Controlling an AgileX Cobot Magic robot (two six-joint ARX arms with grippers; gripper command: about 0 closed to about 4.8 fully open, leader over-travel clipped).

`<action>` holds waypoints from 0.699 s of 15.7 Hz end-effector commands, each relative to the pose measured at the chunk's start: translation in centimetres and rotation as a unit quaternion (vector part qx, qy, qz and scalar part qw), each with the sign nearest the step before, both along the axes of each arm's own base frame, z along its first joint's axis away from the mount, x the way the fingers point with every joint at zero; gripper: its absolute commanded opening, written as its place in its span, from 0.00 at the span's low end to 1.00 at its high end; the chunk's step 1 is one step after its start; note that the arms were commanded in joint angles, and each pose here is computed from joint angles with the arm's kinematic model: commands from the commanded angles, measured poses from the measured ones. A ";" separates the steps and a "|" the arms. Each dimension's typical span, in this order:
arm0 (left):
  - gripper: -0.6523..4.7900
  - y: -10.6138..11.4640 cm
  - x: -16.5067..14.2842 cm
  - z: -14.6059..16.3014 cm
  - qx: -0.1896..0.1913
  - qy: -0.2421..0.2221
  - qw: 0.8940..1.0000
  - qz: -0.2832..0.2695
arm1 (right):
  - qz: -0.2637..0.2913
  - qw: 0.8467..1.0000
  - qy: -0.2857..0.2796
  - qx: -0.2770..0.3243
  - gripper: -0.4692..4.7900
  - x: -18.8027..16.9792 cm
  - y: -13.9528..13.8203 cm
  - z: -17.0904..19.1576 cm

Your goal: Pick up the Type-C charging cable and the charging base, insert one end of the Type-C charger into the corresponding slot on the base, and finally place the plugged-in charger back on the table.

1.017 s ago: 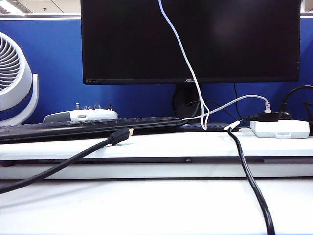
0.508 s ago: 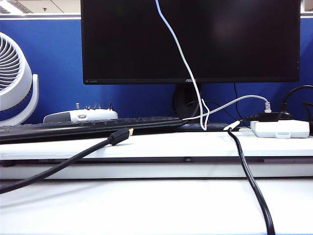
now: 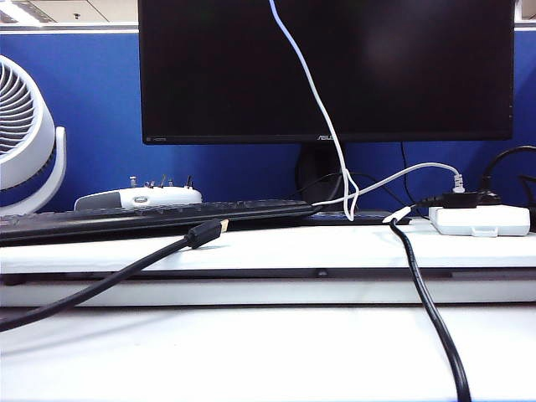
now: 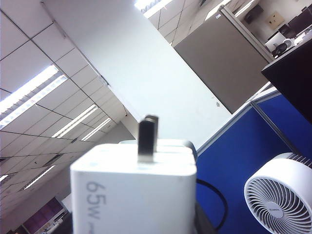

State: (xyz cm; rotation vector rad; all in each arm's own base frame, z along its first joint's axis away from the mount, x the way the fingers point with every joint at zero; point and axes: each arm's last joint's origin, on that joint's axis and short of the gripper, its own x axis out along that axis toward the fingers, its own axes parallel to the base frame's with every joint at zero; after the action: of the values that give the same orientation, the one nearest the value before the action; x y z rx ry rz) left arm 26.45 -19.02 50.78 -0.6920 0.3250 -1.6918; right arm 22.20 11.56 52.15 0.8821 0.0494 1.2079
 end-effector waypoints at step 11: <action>0.11 0.2 0.0 0.7 -0.046 0.000 0.997 0.061 | -0.019 0.998 -0.059 -0.020 0.08 -0.4 0.0 0.4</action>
State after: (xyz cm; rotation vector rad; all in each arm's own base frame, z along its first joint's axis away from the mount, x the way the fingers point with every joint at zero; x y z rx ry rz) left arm 26.59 -19.18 50.78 -0.7428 0.2899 -1.6343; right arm 22.22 11.52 52.22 0.8034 -0.0230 1.1849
